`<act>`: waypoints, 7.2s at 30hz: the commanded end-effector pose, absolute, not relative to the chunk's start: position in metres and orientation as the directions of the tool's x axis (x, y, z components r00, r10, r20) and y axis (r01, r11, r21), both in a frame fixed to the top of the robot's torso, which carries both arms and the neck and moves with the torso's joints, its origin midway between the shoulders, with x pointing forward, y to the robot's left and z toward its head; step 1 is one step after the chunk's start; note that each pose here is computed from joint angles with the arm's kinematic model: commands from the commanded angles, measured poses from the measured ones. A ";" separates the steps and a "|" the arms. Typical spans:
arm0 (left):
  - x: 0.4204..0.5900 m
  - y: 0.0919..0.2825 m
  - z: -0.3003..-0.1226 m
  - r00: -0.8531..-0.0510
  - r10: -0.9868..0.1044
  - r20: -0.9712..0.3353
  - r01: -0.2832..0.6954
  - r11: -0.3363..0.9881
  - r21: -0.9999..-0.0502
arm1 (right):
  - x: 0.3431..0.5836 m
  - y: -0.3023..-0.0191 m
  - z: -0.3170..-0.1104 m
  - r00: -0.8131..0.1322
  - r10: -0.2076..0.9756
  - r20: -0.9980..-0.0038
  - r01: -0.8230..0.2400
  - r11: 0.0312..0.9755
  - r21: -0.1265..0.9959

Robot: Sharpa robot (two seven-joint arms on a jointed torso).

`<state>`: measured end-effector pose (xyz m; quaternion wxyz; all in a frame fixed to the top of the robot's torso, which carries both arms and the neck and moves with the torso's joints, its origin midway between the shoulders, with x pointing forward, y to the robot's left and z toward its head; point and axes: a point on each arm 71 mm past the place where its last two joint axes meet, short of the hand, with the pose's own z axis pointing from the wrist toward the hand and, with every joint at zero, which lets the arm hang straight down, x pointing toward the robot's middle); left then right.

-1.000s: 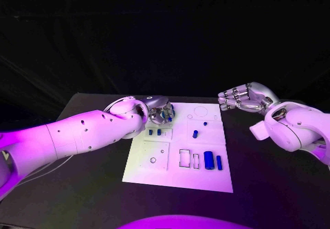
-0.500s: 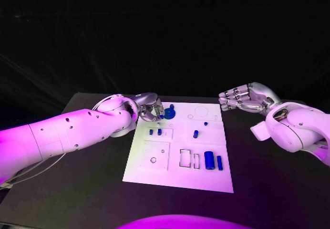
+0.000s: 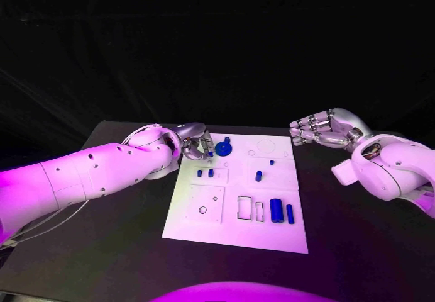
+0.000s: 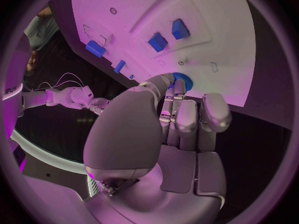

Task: Assemble the parts on the task board

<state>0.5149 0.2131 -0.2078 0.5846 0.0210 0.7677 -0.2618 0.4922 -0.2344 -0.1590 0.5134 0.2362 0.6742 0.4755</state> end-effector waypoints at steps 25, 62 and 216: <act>0.516 0.211 -0.222 -0.396 -0.201 -0.896 0.315 0.887 -0.338 | 0.492 -0.232 -0.159 -0.369 0.800 -0.473 -0.183 0.437 0.881; 0.519 0.208 -0.225 -0.396 -0.185 -0.899 0.311 0.894 -0.322 | 0.492 -0.232 -0.160 -0.367 0.801 -0.472 -0.181 0.437 0.881; 0.473 0.223 -0.161 -0.443 -0.884 0.150 -0.007 -0.164 -0.986 | 0.497 -0.152 -0.228 -0.167 -0.098 -0.981 -0.483 0.876 -0.005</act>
